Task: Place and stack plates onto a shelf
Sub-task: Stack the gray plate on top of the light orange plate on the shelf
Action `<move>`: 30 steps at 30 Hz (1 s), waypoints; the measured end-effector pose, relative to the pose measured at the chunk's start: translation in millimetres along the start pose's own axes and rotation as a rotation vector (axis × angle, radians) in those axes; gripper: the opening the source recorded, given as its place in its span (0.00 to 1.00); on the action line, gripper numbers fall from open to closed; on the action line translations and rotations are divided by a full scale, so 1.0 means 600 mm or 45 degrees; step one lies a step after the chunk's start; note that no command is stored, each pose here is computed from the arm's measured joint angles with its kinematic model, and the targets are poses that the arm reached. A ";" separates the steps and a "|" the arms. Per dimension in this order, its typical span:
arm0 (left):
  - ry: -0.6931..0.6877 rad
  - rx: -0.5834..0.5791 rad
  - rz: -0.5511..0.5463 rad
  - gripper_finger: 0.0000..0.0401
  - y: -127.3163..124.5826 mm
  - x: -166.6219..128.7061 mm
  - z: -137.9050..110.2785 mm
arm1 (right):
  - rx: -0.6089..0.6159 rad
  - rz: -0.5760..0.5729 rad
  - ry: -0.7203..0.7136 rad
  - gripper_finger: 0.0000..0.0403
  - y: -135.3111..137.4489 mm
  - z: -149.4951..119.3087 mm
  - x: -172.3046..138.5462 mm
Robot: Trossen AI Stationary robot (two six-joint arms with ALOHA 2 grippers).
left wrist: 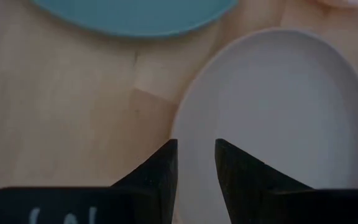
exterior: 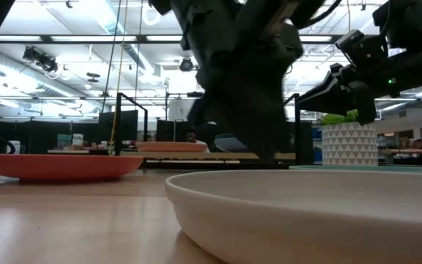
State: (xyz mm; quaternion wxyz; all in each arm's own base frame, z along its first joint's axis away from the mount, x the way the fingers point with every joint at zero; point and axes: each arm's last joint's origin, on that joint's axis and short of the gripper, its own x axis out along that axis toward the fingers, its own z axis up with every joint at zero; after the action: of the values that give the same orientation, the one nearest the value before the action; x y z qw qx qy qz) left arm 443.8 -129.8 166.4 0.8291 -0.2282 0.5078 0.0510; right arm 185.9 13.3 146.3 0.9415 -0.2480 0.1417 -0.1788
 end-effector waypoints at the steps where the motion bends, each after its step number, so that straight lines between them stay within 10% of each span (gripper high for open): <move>1: 0.014 0.008 0.014 0.28 0.003 0.001 -0.001 | -0.009 0.002 0.000 0.29 0.000 0.000 0.000; 30: 0.143 0.095 -0.001 0.03 0.016 0.025 -0.011 | 0.007 0.031 -0.007 0.29 0.002 0.000 0.000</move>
State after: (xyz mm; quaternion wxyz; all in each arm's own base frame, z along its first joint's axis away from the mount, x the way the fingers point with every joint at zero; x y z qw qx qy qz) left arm 442.4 -126.2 147.5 0.8074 -0.2000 0.5548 0.0189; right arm 186.2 14.2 145.7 0.9447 -0.2442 0.1415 -0.1670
